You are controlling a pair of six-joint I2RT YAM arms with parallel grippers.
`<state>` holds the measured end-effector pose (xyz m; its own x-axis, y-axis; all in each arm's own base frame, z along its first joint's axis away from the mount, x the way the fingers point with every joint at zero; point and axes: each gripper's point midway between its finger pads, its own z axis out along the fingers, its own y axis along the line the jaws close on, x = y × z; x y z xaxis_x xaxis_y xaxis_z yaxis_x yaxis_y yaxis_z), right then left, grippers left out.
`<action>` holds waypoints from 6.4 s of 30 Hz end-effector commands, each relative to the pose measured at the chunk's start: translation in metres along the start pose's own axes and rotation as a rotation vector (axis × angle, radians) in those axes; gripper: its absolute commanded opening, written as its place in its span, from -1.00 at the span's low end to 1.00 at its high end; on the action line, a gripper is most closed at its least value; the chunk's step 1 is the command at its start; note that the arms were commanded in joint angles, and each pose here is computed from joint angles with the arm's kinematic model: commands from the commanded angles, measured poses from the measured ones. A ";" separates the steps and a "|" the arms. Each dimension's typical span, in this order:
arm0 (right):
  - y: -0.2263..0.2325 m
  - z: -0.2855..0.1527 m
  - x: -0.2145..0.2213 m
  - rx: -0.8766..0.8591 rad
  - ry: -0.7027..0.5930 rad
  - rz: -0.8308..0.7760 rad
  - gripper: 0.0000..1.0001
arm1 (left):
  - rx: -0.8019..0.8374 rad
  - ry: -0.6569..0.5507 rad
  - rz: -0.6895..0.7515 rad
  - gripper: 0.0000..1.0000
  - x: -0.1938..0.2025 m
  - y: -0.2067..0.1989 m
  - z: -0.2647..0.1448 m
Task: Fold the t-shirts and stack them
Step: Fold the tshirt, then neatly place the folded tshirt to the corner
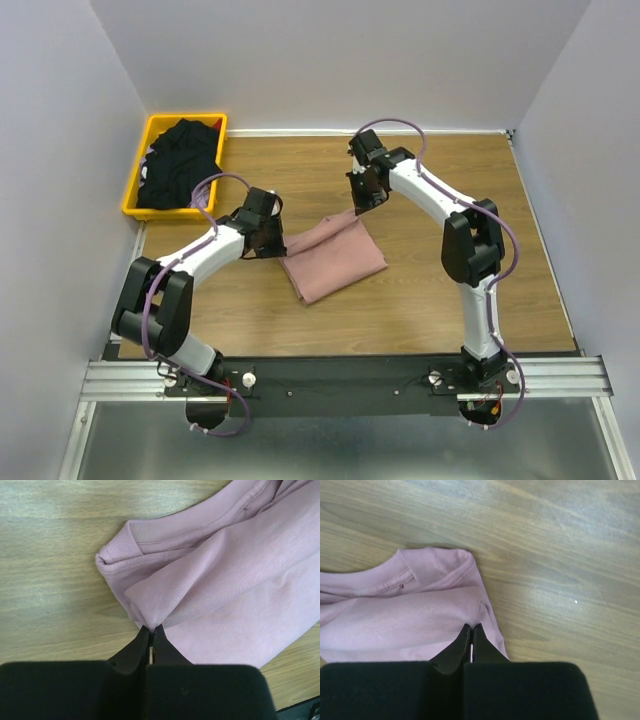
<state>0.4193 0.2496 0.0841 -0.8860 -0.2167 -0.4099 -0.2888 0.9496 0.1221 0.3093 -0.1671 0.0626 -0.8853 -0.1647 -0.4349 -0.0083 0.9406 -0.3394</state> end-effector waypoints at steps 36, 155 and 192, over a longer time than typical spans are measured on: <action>0.011 -0.039 -0.041 -0.096 -0.252 0.007 0.07 | 0.001 -0.187 -0.263 -0.72 0.019 0.026 -0.039; 0.037 -0.039 0.113 -0.908 -0.136 0.571 0.41 | 0.242 -0.168 -0.437 -0.53 0.037 0.022 -0.002; 0.047 -0.047 0.084 -0.343 -0.205 0.190 0.47 | 0.098 -0.269 -0.067 0.29 -0.020 0.018 -0.048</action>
<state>0.3276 0.3375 0.1490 -0.8534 0.1368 -0.5029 -0.3433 0.5784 0.7400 0.3056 -0.1249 0.1166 -0.6827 -0.3949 -0.6148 -0.0526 0.8658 -0.4977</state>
